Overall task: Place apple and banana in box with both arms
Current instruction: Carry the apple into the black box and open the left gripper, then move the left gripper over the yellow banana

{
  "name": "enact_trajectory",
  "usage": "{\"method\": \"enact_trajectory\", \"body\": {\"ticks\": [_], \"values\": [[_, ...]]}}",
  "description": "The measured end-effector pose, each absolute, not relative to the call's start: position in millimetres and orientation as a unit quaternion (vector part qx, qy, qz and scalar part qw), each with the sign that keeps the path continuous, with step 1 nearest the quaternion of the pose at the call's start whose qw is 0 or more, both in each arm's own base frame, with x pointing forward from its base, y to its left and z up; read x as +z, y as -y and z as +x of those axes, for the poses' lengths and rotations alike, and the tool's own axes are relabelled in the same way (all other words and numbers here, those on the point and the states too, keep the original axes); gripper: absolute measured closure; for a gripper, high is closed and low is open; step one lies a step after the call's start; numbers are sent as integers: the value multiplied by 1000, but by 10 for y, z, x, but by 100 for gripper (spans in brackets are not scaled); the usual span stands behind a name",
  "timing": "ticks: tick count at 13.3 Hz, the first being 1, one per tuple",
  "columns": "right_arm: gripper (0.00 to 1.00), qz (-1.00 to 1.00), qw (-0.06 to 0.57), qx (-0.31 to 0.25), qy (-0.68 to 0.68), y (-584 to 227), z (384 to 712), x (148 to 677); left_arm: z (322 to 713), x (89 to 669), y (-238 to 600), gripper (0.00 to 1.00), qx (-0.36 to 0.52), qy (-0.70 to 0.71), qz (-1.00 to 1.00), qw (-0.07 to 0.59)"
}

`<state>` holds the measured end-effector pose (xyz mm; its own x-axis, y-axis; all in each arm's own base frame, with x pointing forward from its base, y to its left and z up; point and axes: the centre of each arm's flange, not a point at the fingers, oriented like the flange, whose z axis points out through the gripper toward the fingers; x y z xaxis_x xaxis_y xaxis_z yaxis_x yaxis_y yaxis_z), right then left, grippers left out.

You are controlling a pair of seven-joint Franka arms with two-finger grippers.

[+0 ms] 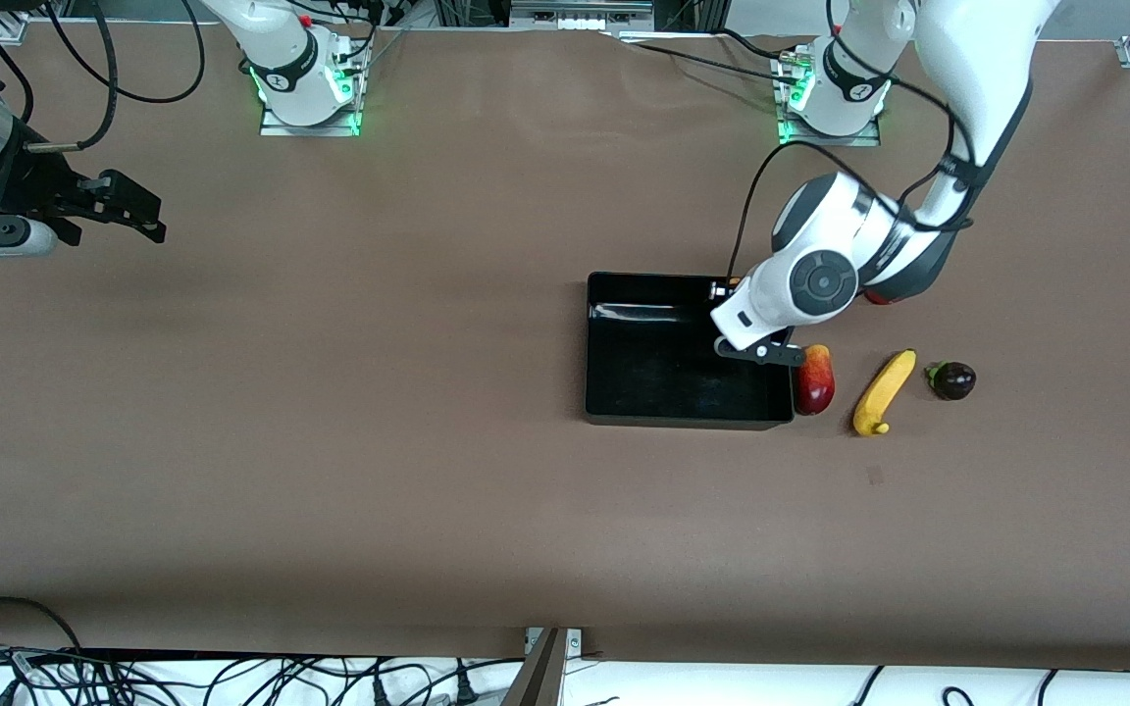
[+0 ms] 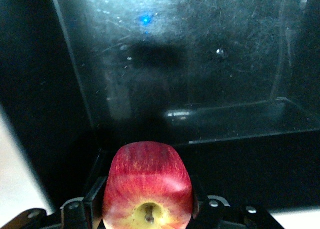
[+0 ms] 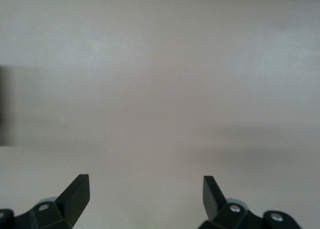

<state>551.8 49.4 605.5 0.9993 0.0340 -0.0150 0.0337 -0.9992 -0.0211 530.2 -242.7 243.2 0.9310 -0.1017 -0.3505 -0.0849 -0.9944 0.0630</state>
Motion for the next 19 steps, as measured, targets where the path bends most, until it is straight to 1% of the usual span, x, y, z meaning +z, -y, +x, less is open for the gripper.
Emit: {"method": "enact_trajectory", "body": {"ticks": [7,8,10,11,13,15,17,19], "values": [[0,-1000,10,7,17,-493,5519,6057,5313,2050,2445,30,-189,41,980,40],[0,-1000,10,7,17,-493,5519,6057,5346,2071,2431,26,-186,39,981,42],[0,-1000,10,7,17,-493,5519,6057,5489,2278,2378,6,-181,34,982,40],[0,-1000,10,7,17,-493,5519,6058,5592,2493,2329,0,-181,31,982,36],[0,-1000,10,7,17,-493,5519,6058,5866,3122,2171,0,-174,24,984,24],[0,-1000,10,7,17,-493,5519,6058,6098,3634,1932,0,-143,38,989,-8],[0,-1000,10,7,17,-493,5519,6058,6265,3700,1519,0,-124,84,988,-40],[0,-1000,10,7,17,-492,5520,6060,6496,3487,889,0,-106,150,983,-32]]}}
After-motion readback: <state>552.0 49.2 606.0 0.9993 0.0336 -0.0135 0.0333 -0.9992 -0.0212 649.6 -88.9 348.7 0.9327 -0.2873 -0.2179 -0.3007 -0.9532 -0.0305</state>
